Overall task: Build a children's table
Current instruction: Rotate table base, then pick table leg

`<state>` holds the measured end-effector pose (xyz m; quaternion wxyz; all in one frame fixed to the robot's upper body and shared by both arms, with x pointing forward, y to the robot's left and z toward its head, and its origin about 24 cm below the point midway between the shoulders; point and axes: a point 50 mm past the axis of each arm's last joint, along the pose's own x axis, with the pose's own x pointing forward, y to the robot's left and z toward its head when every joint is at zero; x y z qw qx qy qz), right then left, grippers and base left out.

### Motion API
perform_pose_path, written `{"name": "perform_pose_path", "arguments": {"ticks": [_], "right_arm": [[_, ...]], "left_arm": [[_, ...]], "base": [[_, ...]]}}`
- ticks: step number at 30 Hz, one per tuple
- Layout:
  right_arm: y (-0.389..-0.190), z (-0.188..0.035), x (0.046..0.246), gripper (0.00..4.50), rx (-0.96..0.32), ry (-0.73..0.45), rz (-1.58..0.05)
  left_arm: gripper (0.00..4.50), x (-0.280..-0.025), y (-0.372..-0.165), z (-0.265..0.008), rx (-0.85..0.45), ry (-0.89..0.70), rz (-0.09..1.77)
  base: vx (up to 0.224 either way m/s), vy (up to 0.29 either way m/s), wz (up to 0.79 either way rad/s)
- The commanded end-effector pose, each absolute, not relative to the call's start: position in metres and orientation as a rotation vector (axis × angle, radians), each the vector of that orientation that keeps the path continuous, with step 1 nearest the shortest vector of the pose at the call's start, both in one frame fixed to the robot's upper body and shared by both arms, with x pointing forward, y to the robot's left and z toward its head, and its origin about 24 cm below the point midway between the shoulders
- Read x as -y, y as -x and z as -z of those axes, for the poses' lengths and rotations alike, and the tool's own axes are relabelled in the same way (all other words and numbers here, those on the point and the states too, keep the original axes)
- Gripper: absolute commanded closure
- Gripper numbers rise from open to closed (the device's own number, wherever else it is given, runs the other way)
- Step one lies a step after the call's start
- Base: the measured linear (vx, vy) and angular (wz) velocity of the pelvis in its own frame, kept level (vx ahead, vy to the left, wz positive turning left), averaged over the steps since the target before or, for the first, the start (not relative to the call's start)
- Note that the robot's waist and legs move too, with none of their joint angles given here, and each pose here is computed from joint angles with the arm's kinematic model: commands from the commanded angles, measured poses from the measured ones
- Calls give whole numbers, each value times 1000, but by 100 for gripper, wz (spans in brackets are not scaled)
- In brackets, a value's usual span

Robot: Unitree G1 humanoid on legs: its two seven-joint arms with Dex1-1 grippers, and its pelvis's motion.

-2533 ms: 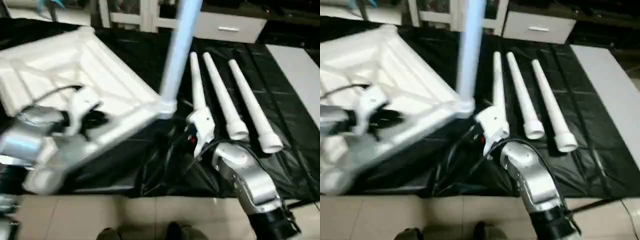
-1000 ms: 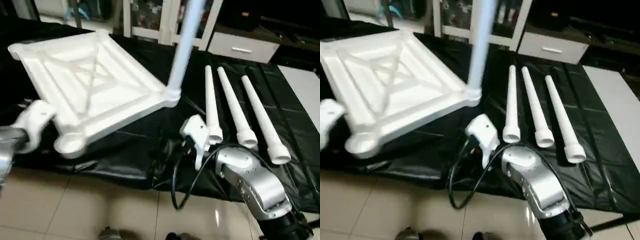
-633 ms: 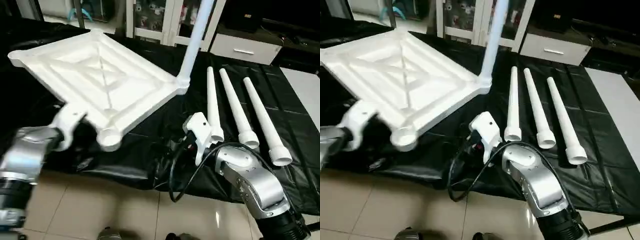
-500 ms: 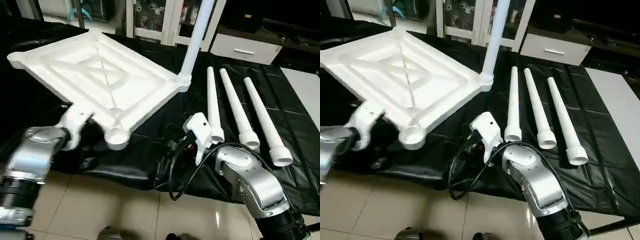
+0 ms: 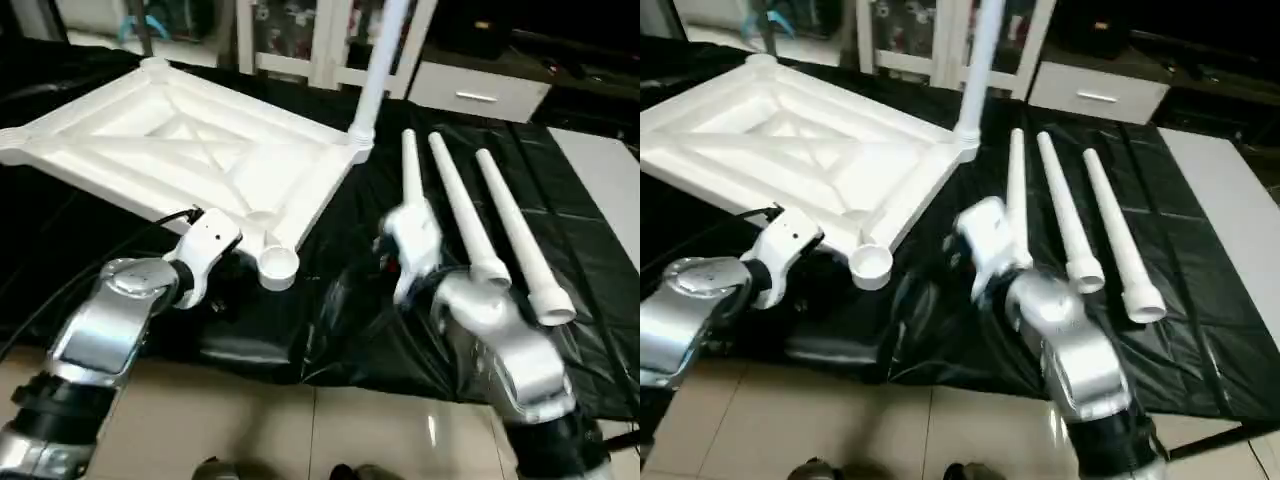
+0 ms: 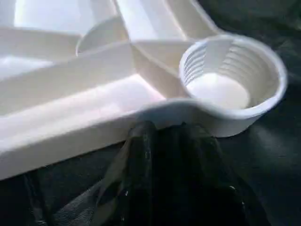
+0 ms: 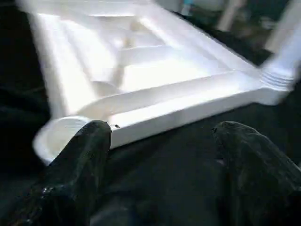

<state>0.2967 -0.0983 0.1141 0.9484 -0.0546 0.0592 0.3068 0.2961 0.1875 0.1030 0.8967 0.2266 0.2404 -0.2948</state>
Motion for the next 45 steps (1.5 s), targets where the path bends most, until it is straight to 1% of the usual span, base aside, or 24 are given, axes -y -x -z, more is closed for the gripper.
{"name": "perform_pose_path", "arguments": {"ticks": [1, 2, 3, 5, 6, 7, 8, 12, 13, 14, 15, 17, 20, 26, 29, 30, 32, 34, 35, 37, 40, 41, 44, 45], "right_arm": [[-308, -117, 109, 64, -201, 4, -562], [-316, -118, 114, 38, -225, -41, -499], [-322, -119, 118, 38, -236, -65, -450], [-331, -121, 122, 26, -246, -43, -412], [-340, -121, 124, 12, -267, -23, -381], [-355, -123, 128, 12, -296, 9, -309], [-362, -122, 130, 12, -321, 17, -274], [-376, -115, 136, 12, -426, 19, -186], [-376, -115, 136, 12, -426, 19, -186], [-385, -113, 140, 12, -462, 32, -132], [-385, -113, 140, 12, -462, 32, -132], [-394, -111, 142, 12, -513, -13, -99], [-397, -100, 145, 12, -572, -16, -57], [-396, -91, 147, 12, -609, 0, -51], [-390, -73, 150, 12, -687, -48, -33], [-390, -73, 150, 28, -687, -48, -33], [-389, -69, 151, 48, -708, -96, -18], [-389, -68, 151, 53, -714, -123, -16], [-389, -68, 151, 81, -716, -131, -16], [-389, -67, 151, 90, -722, -163, -14], [-388, -66, 151, 123, -731, -187, -19], [-388, -65, 151, 123, -735, -191, -19], [-386, -62, 152, 154, -747, -188, -16], [-385, -60, 153, 162, -755, -212, -18]], "left_arm": [[335, -188, -287, -110, -490, -468, 658], [326, -189, -285, -112, -481, -463, 679], [326, -190, -284, -115, -467, -453, 692], [326, -191, -285, -120, -429, -450, 708], [326, -190, -287, -123, -394, -455, 727], [326, -181, -290, -130, -315, -458, 777], [326, -176, -291, -134, -282, -452, 801], [326, -164, -292, -138, -263, -449, 849], [326, -164, -292, -138, -263, -449, 849], [326, -157, -293, -140, -251, -465, 880], [326, -157, -293, -140, -251, -465, 880], [326, -153, -293, -143, -235, -485, 914], [326, -147, -291, -147, -202, -498, 970], [326, -144, -289, -149, -192, -502, 995], [326, -140, -286, -150, -187, -498, 1022], [326, -140, -286, -150, -187, -498, 1022], [326, -136, -285, -152, -176, -500, 1049], [326, -135, -286, -152, -174, -505, 1056], [326, -134, -286, -152, -173, -506, 1058], [326, -133, -287, -152, -171, -506, 1065], [326, -132, -286, -152, -172, -505, 1074], [326, -131, -285, -152, -173, -505, 1079], [326, -130, -284, -152, -173, -494, 1087], [326, -130, -283, -151, -175, -492, 1089]], "base": [[0, 0, 0], [0, 0, 0], [0, 0, 0], [0, 0, 0], [0, 0, 0], [0, 0, 0], [0, 0, 0], [0, 0, 0], [0, 0, 0], [0, 0, 0], [0, 0, 0], [0, 0, 0], [0, 0, 0], [0, 0, 0], [0, 0, 0], [0, 0, 0], [0, 0, 0], [0, 0, 0], [0, 0, 0], [0, 0, 0], [0, 0, 0], [0, 0, 0], [0, 0, 0], [0, 0, 0]]}}
